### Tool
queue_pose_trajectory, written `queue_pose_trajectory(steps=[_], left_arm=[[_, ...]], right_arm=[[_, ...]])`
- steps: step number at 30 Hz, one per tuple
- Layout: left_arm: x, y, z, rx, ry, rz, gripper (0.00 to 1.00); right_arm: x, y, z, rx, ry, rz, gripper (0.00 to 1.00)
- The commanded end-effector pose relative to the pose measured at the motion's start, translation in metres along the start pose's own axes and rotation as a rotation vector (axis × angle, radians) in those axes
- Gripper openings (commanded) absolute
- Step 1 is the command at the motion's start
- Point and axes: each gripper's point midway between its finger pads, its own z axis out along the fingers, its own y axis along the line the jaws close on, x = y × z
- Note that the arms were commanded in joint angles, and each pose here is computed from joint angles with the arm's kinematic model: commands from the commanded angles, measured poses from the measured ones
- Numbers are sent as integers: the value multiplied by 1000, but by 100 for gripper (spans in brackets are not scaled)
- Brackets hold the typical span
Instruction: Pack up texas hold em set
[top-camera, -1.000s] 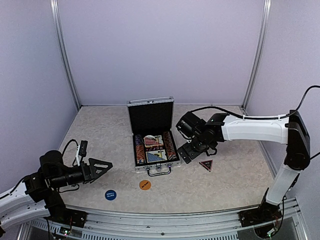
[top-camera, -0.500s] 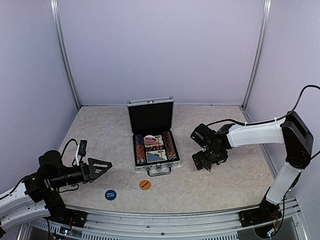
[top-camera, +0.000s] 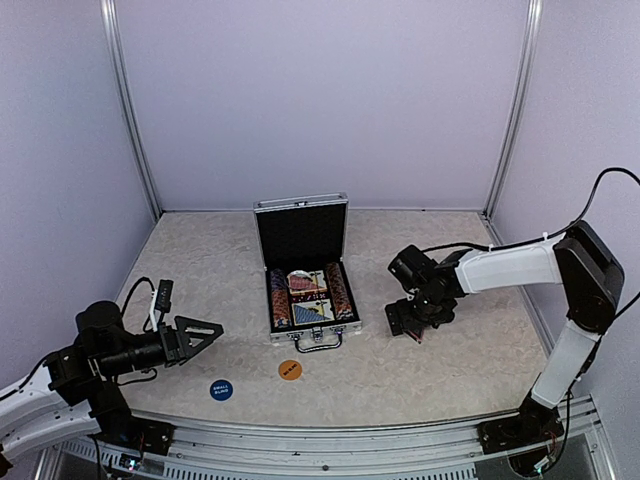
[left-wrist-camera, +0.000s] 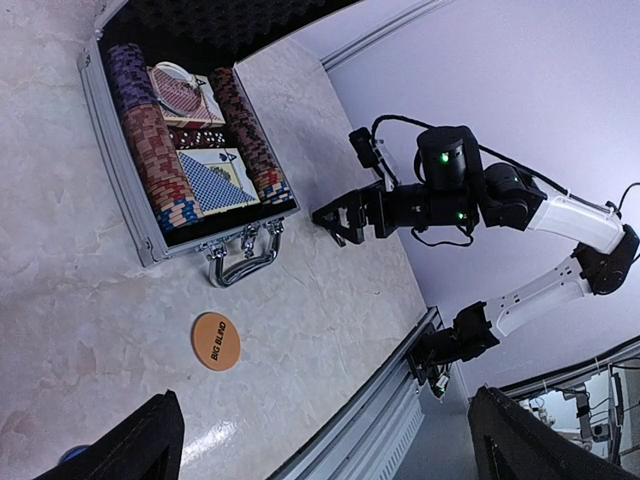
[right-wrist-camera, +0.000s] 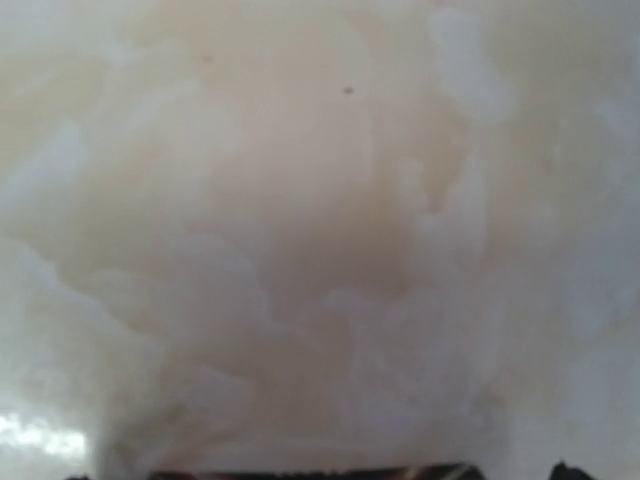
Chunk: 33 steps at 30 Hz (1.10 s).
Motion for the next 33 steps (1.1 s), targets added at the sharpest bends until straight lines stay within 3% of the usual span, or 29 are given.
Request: queue_pose_trajectory(steps=[1,20,33], left_arm=[[-9,-11,-3,26,-25,21,99],[-8,-10,-5,31,-31,16,99],[-6,-8,-5,34,-30,11,99]], right_arm=[[5,5,13,-30,19,30,100],[22,-3,13,-30,49,78,94],[25,-4,16,-29,54,85,79]])
